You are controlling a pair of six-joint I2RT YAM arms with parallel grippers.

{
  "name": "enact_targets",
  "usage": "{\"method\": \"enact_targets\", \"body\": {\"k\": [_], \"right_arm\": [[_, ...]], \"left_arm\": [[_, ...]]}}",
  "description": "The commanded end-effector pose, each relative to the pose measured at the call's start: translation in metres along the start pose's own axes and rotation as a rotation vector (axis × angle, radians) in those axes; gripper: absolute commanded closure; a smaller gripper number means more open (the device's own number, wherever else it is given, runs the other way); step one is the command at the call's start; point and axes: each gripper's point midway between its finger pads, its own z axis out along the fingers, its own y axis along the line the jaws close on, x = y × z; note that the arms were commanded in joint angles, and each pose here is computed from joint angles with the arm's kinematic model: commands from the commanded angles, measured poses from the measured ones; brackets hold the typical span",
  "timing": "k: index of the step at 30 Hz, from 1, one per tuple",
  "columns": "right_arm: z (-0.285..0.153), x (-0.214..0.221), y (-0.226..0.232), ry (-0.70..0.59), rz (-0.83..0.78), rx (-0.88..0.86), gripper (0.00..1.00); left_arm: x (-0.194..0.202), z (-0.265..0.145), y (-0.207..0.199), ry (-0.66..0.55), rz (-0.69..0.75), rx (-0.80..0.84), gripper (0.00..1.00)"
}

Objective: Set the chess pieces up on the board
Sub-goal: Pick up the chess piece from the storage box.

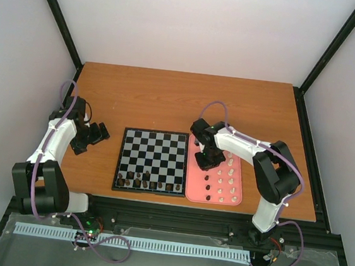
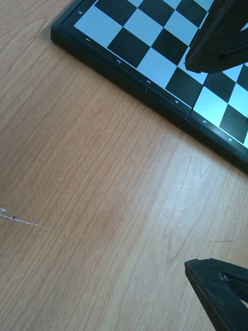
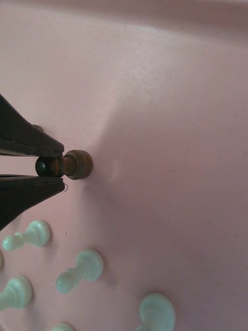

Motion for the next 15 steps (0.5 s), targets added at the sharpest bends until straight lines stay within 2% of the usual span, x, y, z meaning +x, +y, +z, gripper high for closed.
{"method": "enact_targets", "body": {"k": [1, 10, 15], "right_arm": [[-0.008, -0.001, -0.003, -0.025, 0.013, -0.005, 0.97], [-0.058, -0.015, 0.006, -0.120, 0.026, -0.023, 0.97], [-0.082, -0.021, 0.041, -0.152, -0.020, -0.050, 0.97]], "left_arm": [[0.001, -0.004, -0.001, -0.012, -0.011, 0.008, 0.00], [0.002, -0.006, -0.004, -0.020, -0.004, 0.029, 0.00], [0.003, -0.006, -0.002, -0.020, 0.008, 0.022, 0.00]]}}
